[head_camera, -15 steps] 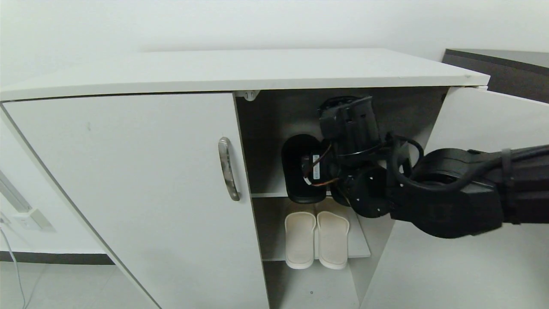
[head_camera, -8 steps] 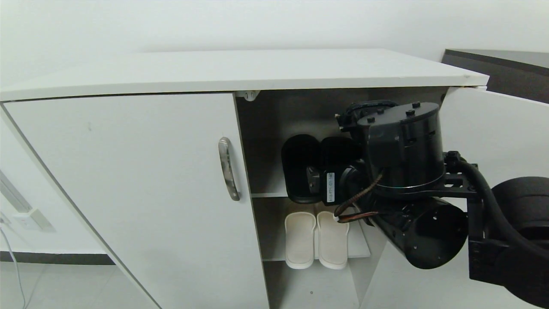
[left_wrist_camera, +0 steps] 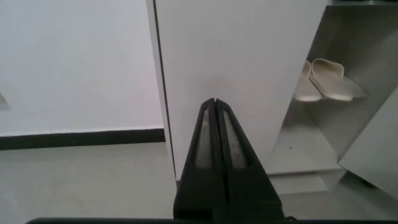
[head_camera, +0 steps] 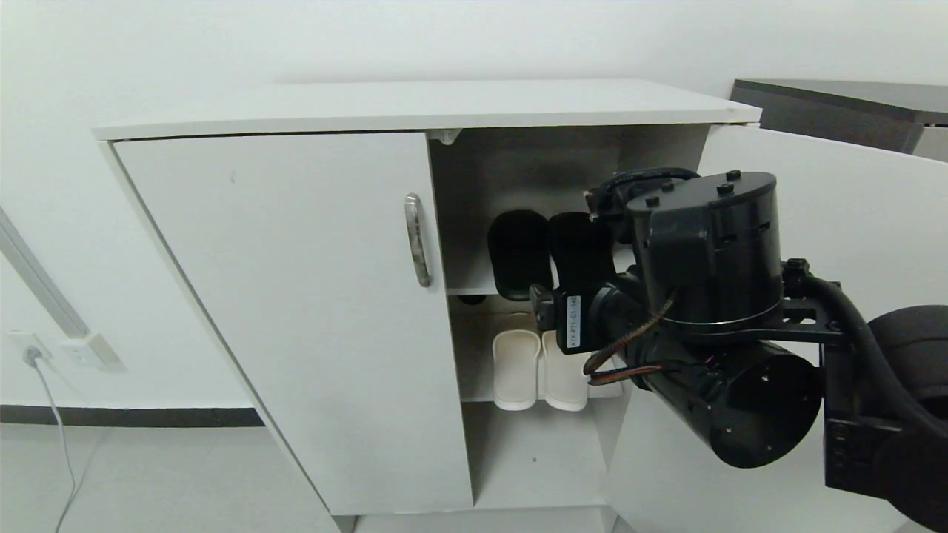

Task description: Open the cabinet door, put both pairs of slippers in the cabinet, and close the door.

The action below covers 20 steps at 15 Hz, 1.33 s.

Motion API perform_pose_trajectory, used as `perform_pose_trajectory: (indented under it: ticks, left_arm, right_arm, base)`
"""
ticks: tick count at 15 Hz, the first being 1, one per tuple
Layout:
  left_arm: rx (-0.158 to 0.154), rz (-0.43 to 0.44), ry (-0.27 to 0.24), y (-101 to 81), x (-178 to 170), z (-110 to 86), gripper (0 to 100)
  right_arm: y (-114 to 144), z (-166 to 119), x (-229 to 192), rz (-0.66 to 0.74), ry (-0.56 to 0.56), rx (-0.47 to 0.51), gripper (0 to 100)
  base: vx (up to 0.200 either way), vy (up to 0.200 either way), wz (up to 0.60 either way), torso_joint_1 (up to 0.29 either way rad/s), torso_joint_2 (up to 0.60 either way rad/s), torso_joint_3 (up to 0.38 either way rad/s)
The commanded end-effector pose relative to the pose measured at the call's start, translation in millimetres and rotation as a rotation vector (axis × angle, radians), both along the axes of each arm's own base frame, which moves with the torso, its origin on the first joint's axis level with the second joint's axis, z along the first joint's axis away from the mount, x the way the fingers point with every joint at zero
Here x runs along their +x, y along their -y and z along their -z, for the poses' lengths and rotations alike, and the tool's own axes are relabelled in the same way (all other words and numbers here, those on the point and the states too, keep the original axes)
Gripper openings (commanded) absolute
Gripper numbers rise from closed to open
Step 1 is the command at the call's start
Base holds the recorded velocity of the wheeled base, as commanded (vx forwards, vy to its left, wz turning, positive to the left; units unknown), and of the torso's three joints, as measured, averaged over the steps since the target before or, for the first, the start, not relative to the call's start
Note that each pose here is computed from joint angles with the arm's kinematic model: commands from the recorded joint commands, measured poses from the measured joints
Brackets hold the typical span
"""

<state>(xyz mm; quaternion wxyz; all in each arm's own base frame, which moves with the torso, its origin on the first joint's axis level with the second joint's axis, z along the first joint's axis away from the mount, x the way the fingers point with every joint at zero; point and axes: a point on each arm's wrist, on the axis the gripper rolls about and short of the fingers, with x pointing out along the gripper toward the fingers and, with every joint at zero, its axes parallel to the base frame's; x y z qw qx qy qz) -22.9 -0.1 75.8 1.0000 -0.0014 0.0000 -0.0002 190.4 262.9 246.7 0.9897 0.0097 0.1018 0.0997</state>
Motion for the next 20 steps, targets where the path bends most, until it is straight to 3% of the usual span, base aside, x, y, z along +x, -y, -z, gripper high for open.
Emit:
perform_pose_trajectory:
  ticks: [1,7,12,17,18,20]
  left_arm:
    - [0.000,0.001,0.000,0.0,0,0.0,0]
    - [-0.002,0.001,-0.002,0.0,0,0.0,0]
    - [0.000,-0.002,0.000,0.0,0,0.0,0]
    - [0.000,-0.002,0.000,0.0,0,0.0,0]
    - [0.000,-0.002,0.000,0.0,0,0.0,0]
    - [0.000,0.000,0.000,-0.1,0,0.0,0]
  right_arm:
    - [0,1,0,-0.001,-0.002,-0.003,100]
    - [0,4,0,-0.002,-0.008,-0.010,100]
    - [4,32,0,-0.057,-0.058,-0.038,100]
    - [9,71,10,-0.095,-0.049,0.047,100]
    - [10,75,9,-0.103,-0.055,0.047,0]
    - [16,82,5,-0.128,-0.058,0.044,0]
  base:
    - [-0.200,0.000,0.00,0.002,0.01,-0.002]
    - [-0.200,0.000,0.00,0.001,0.00,0.002]
    - [-0.200,0.000,0.00,0.002,0.00,0.004]
    - [0.000,0.000,0.00,0.000,0.00,0.000]
    - [0.000,0.000,0.00,0.000,0.00,0.000]
    - [0.000,0.000,0.00,0.000,0.00,0.000]
